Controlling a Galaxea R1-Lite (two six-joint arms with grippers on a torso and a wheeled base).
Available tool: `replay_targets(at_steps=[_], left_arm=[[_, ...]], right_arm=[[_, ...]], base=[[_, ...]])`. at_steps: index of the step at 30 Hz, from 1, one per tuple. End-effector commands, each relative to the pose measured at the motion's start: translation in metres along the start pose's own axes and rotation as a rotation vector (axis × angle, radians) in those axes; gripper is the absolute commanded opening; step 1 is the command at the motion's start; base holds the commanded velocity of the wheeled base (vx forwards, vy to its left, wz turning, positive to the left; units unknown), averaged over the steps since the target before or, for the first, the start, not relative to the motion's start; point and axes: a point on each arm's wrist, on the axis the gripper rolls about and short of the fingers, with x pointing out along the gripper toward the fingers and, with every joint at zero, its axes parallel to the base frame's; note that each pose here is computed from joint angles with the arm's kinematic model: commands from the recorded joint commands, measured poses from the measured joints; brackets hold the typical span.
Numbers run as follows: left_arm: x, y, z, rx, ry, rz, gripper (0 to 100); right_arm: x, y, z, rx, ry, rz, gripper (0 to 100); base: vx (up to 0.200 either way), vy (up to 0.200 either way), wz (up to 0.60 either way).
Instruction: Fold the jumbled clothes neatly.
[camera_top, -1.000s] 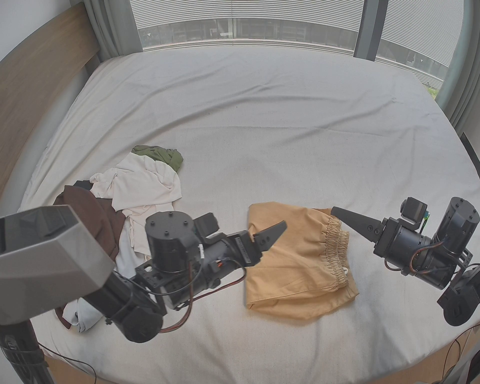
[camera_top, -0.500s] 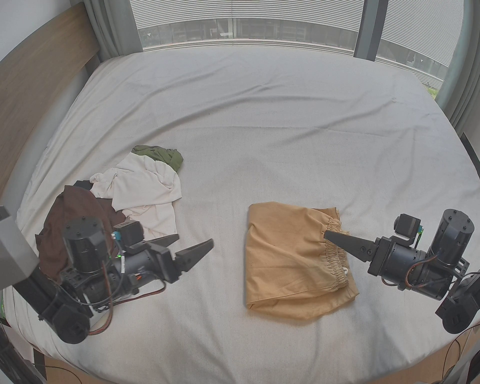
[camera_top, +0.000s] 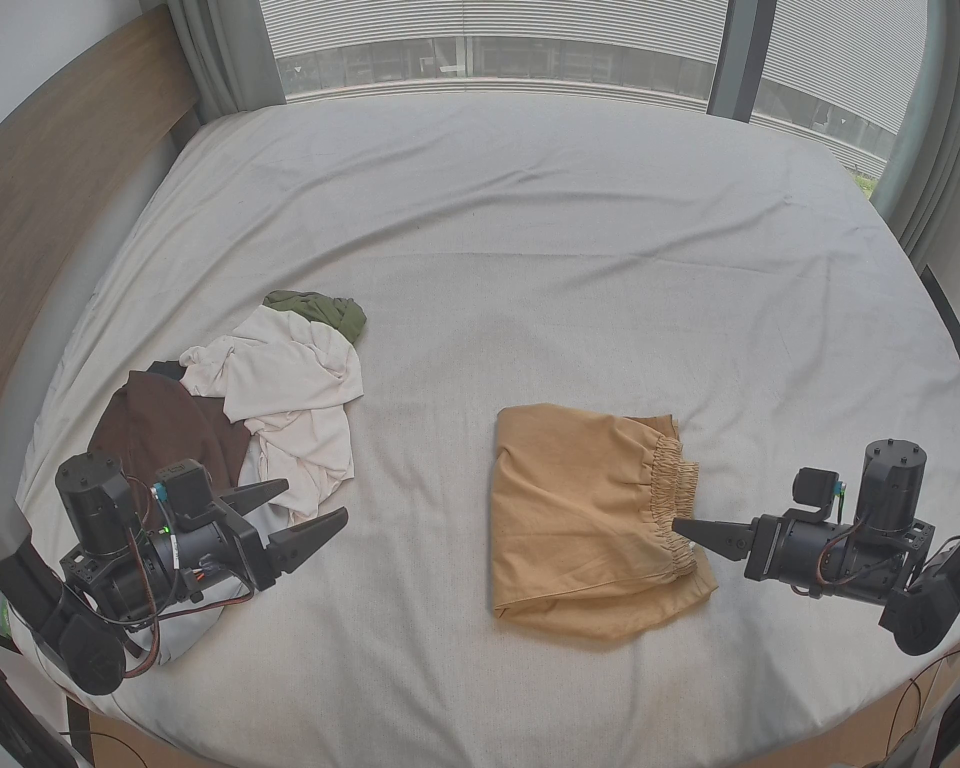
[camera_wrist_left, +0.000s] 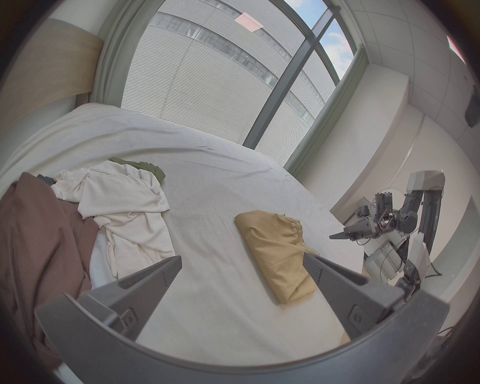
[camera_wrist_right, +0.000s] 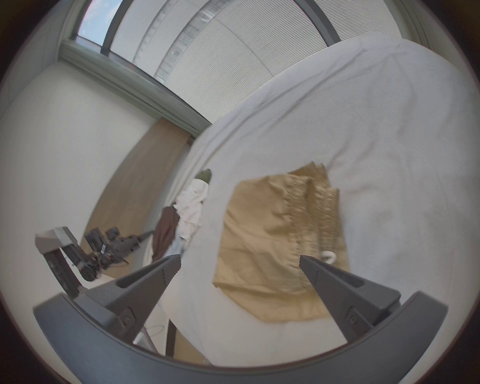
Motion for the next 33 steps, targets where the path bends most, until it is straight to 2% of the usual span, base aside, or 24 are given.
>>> replay_targets(at_steps=[1,8,11,15,20,25,26,29,33], left_arm=[[0.0,0.003,-0.02,-0.028,0.064,0.011,100],[0.003,0.004,-0.026,-0.016,0.05,-0.002,100],[0.006,0.004,-0.027,-0.014,0.051,-0.005,100],[0.005,0.003,-0.026,-0.012,0.045,-0.012,100],[0.005,0.002,-0.026,-0.01,0.045,-0.015,100],[0.007,0.0,-0.028,-0.008,0.054,-0.026,100],[0.007,-0.001,-0.027,-0.007,0.051,-0.028,100],[0.006,-0.001,-0.026,-0.007,0.049,-0.028,100],[0.006,-0.002,-0.026,-0.006,0.045,-0.028,100]], right_arm=[[-0.005,-0.013,-0.004,-0.01,0.021,-0.061,100],[0.009,-0.037,-0.02,0.058,0.11,-0.135,100],[0.016,-0.045,-0.033,0.087,0.174,-0.152,100],[0.026,-0.055,-0.043,0.115,0.214,-0.172,100],[0.033,-0.062,-0.046,0.119,0.203,-0.169,100],[0.047,-0.068,-0.052,0.175,0.15,-0.144,100],[0.057,-0.067,-0.059,0.214,0.13,-0.11,100],[0.065,-0.066,-0.066,0.217,0.139,-0.088,100],[0.071,-0.055,-0.065,0.235,0.106,-0.032,100]], base=[[0.0,0.0,0.0],[0.0,0.0,0.0],[0.0,0.0,0.0],[0.0,0.0,0.0],[0.0,0.0,0.0],[0.0,0.0,0.0],[0.0,0.0,0.0],[0.0,0.0,0.0],[0.0,0.0,0.0]])
